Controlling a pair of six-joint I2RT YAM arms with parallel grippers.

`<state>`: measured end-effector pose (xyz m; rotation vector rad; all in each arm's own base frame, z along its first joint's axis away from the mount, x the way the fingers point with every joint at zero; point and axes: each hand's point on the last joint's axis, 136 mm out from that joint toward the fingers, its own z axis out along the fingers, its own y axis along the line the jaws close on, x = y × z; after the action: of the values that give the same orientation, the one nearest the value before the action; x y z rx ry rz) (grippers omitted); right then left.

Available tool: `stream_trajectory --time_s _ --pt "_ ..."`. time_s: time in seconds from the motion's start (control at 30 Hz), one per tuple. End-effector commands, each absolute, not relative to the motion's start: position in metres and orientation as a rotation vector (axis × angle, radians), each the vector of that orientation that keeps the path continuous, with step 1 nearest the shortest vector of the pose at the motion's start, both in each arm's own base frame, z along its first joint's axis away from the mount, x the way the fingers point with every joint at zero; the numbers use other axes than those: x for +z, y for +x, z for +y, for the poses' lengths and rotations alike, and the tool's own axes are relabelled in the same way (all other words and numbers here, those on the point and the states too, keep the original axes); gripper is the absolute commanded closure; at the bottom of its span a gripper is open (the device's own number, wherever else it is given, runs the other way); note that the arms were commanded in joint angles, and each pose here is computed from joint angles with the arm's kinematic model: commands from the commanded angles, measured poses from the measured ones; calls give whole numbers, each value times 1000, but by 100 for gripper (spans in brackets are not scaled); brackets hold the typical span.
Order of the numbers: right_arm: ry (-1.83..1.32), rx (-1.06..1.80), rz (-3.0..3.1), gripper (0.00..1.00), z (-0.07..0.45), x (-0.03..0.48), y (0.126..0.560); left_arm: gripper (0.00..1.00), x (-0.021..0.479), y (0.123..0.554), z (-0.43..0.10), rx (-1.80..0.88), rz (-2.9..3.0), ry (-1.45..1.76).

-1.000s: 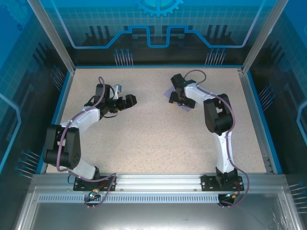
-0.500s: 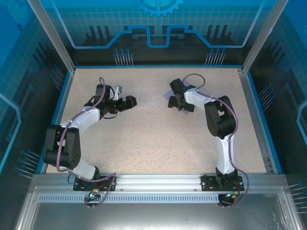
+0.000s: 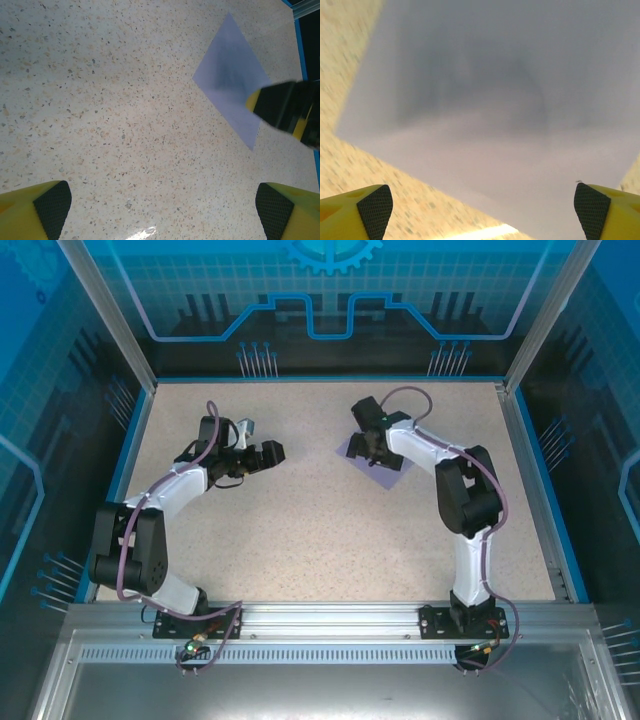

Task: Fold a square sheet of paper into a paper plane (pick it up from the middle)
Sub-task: Move the square sheet of paper to the center of the table.

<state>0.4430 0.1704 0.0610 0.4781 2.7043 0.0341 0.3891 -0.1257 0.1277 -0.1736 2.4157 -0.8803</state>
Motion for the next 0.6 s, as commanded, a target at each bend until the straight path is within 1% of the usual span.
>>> stream_trajectory --time_s 0.0,0.17,0.27,0.43,0.47,0.57 --pt "628 -55 2728 2 156 41 451 1 141 388 -134 -919 2398 -132" --pt "672 -68 2740 2 156 31 465 1 143 386 -133 -908 2404 -125" --pt "664 -89 2768 2 157 21 465 1 143 386 -134 -913 2406 -123" --pt "570 -139 2840 2 161 7 453 1 141 386 -134 -916 2414 -123" --pt "536 -177 2878 1 161 -6 446 1 142 387 -134 -915 2414 -121" --pt "463 -191 2916 2 166 -11 434 1 142 388 -134 -909 2417 -122"
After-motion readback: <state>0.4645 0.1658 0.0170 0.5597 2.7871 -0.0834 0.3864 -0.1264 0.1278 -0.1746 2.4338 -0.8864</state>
